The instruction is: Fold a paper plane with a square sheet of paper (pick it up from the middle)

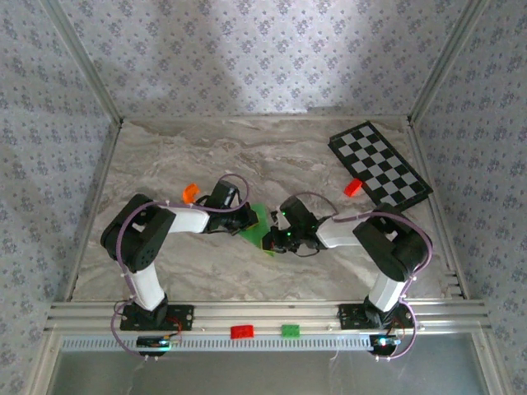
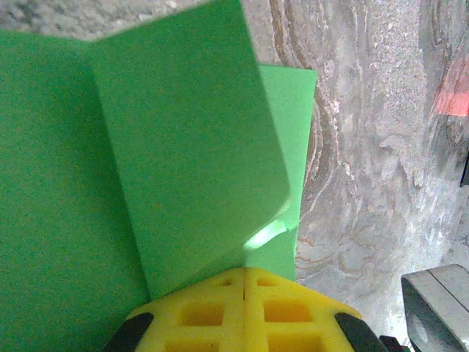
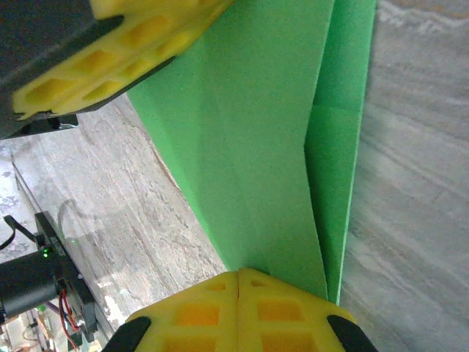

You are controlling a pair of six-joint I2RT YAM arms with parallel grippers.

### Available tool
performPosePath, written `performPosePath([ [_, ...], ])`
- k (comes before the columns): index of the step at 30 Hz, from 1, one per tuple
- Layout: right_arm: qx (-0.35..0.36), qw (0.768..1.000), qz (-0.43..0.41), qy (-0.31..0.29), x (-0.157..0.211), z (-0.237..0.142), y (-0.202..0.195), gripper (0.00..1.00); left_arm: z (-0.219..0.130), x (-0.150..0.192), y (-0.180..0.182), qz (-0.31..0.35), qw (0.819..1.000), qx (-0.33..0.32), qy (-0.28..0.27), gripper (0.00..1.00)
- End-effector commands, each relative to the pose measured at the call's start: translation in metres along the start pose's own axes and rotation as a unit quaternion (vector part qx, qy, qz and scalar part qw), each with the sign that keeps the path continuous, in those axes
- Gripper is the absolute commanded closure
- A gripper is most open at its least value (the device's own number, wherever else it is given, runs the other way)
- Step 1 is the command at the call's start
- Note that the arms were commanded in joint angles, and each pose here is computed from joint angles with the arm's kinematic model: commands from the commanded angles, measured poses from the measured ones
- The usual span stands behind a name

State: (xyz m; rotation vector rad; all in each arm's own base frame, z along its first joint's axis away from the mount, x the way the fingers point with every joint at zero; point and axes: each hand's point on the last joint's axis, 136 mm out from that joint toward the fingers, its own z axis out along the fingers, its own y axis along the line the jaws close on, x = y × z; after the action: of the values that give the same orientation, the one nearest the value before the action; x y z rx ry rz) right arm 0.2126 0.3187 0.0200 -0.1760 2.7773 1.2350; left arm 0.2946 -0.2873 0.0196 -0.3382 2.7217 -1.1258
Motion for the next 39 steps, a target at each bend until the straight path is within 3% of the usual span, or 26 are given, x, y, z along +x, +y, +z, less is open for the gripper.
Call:
performPosePath([
  [1,0.027,0.998,0.047,0.022,0.025,0.005,-0.031,0.99,0.01,0.021,0.045,-0.02,0.997,-0.073,0.031,0.94],
  [31,0.028,0.998,0.048,0.036,0.069,-0.019,-0.035,0.95,0.01,0.023,0.058,-0.04,0.996,-0.079,0.022,0.95],
  [34,0.003,0.999,0.043,0.013,0.06,-0.031,-0.018,0.96,0.009,0.024,0.057,-0.036,0.996,-0.078,0.024,0.95],
  [39,-0.01,0.997,0.017,-0.081,0.008,-0.06,0.012,1.0,0.009,0.026,0.056,-0.032,0.996,-0.078,0.026,0.95],
])
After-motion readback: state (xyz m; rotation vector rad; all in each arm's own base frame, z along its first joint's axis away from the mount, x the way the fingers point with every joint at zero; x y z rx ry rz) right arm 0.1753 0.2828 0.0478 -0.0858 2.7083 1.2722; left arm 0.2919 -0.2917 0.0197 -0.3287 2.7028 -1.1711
